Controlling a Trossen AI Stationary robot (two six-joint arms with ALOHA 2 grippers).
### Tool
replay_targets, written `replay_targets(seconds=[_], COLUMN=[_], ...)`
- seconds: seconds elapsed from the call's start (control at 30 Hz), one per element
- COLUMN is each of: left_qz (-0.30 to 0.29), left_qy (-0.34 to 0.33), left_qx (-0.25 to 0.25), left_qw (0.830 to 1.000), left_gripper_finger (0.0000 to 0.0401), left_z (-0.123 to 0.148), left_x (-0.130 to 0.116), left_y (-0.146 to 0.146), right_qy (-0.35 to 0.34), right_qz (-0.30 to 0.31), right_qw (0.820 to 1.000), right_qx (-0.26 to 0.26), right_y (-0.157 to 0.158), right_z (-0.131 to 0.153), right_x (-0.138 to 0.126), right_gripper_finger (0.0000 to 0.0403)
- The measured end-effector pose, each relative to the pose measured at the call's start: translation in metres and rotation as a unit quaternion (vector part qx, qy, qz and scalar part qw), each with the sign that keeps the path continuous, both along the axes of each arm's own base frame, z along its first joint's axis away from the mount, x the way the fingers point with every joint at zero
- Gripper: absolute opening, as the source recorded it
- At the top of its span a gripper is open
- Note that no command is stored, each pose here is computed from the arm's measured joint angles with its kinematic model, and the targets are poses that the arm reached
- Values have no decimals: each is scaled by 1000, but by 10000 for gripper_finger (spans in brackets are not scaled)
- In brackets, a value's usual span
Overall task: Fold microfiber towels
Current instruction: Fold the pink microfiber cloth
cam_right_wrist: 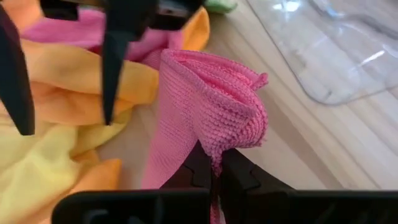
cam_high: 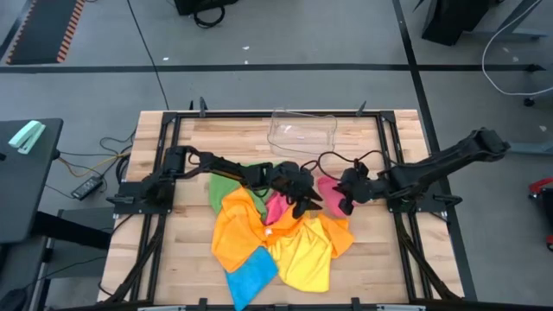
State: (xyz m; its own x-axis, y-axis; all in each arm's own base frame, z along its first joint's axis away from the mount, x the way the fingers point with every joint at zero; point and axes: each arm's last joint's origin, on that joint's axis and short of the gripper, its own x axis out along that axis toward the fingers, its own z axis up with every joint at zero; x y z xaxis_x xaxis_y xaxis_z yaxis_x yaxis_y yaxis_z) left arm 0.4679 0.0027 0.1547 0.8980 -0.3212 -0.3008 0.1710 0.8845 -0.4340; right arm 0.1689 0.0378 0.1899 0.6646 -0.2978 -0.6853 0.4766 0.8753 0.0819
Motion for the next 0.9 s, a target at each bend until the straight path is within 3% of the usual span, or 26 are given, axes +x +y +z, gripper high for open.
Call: replay_targets(seconds=[0.3,0.47,0.7,0.9], left_qz=[26,25,42,46], left_qy=[-59,-73,-38,-92], left_qx=[-31,-19,8,7], left_qw=[997,997,998,995], left_gripper_finger=[260,253,236,241], left_z=[13,19,10,21], left_x=[3,3,1,3], left_y=[16,16,17,20], right_qy=[-42,-18,-39,-47], right_qz=[12,-9,0,-2], right_qw=[999,1000,999,997], right_qx=[16,18,34,56], right_y=[7,7,11,16], right_z=[28,41,54,54], right_x=[-10,-21,-24,-24], right_gripper_finger=[11,11,11,11])
